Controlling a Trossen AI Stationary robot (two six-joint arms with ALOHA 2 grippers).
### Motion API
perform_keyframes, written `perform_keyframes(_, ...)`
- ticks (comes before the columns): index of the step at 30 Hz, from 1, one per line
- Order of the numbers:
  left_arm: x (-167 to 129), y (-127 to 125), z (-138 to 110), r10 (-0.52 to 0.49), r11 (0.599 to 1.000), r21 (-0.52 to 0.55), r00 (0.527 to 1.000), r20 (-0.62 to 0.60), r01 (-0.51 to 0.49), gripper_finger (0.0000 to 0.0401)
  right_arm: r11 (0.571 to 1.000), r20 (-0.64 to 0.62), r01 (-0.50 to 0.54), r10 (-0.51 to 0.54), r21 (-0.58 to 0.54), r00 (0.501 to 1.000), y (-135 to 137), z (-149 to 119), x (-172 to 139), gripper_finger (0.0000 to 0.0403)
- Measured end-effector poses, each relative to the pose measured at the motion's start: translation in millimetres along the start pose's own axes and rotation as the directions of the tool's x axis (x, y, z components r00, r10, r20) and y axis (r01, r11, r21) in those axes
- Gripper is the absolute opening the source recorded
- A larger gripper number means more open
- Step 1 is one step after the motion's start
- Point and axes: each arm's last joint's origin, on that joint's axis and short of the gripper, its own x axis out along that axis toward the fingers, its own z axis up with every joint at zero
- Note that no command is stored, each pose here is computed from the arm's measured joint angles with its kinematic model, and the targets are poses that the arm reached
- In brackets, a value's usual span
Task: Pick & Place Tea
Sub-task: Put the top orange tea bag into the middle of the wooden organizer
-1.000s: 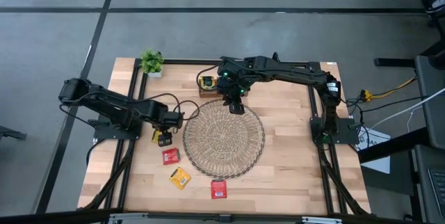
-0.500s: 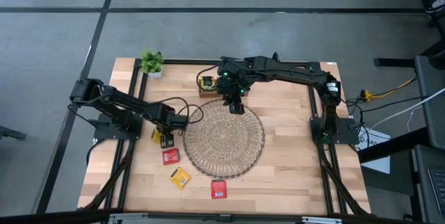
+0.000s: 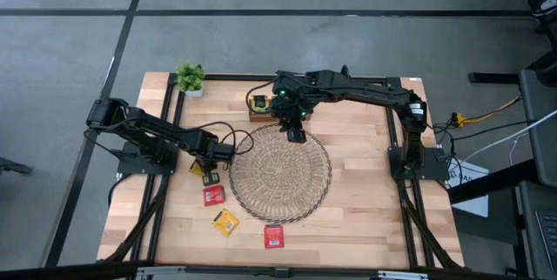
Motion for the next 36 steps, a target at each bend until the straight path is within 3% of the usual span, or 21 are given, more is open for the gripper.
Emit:
perform_keyframes(6,-28.5,-2.3,15.9,-0.004,0.999,-0.042,0.989,0.149,0.011,0.0003,0.998,0.060,0.064,-0.064,-0.005,0.996,3.7,-1.8,-34.4,0.0091)
perform_keyframes(10,-59.9,-0.1,31.6,-0.014,0.998,-0.055,0.956,0.294,0.031,0.0003,0.996,0.127,0.093,-0.094,0.019,0.987,4.7,-5.0,-63.4,0.0083)
perform_keyframes(13,-87.6,5.1,42.9,-0.025,0.997,-0.057,0.906,0.423,0.054,0.0003,0.993,0.172,0.105,-0.112,0.052,0.979,7.2,-8.6,-84.3,0.0080)
perform_keyframes(16,-123.0,12.9,53.3,-0.045,0.995,-0.046,0.807,0.589,0.089,0.0003,0.991,0.222,0.115,-0.129,0.075,0.967,11.4,-12.1,-104.7,0.0081)
perform_keyframes(18,-147.4,19.2,57.8,-0.056,0.994,-0.031,0.720,0.692,0.106,0.0003,0.989,0.263,0.121,-0.140,0.086,0.955,15.1,-14.1,-118.7,0.0081)
perform_keyframes(21,-185.7,30.6,59.9,-0.059,0.993,-0.008,0.550,0.833,0.118,0.0003,0.986,0.330,0.114,-0.148,0.121,0.932,20.7,-16.5,-137.7,0.0081)
perform_keyframes(26,-240.1,48.0,52.7,-0.082,0.993,0.063,0.199,0.977,0.098,0.0003,0.980,0.473,0.066,-0.149,0.186,0.868,25.5,-19.3,-170.3,0.0081)
perform_keyframes(29,-265.3,57.0,44.8,-0.111,0.990,0.112,-0.016,0.994,0.090,0.0003,0.980,0.555,0.016,-0.126,0.199,0.822,26.0,-18.4,-184.6,0.0081)
perform_keyframes(31,-278.1,61.6,40.2,-0.138,0.987,0.148,-0.134,0.981,0.067,0.0003,0.982,0.610,-0.033,-0.088,0.185,0.787,25.1,-16.0,-191.4,0.0081)
perform_keyframes(34,-293.6,66.9,34.4,-0.194,0.979,0.206,-0.284,0.939,0.011,0.0003,0.985,0.684,-0.114,-0.004,0.127,0.730,24.3,-11.2,-199.9,0.0085)
perform_keyframes(36,-301.1,69.5,31.8,-0.234,0.970,0.241,-0.359,0.904,-0.026,0.0003,0.984,0.722,-0.152,0.035,0.097,0.691,23.3,-7.5,-203.8,0.0094)
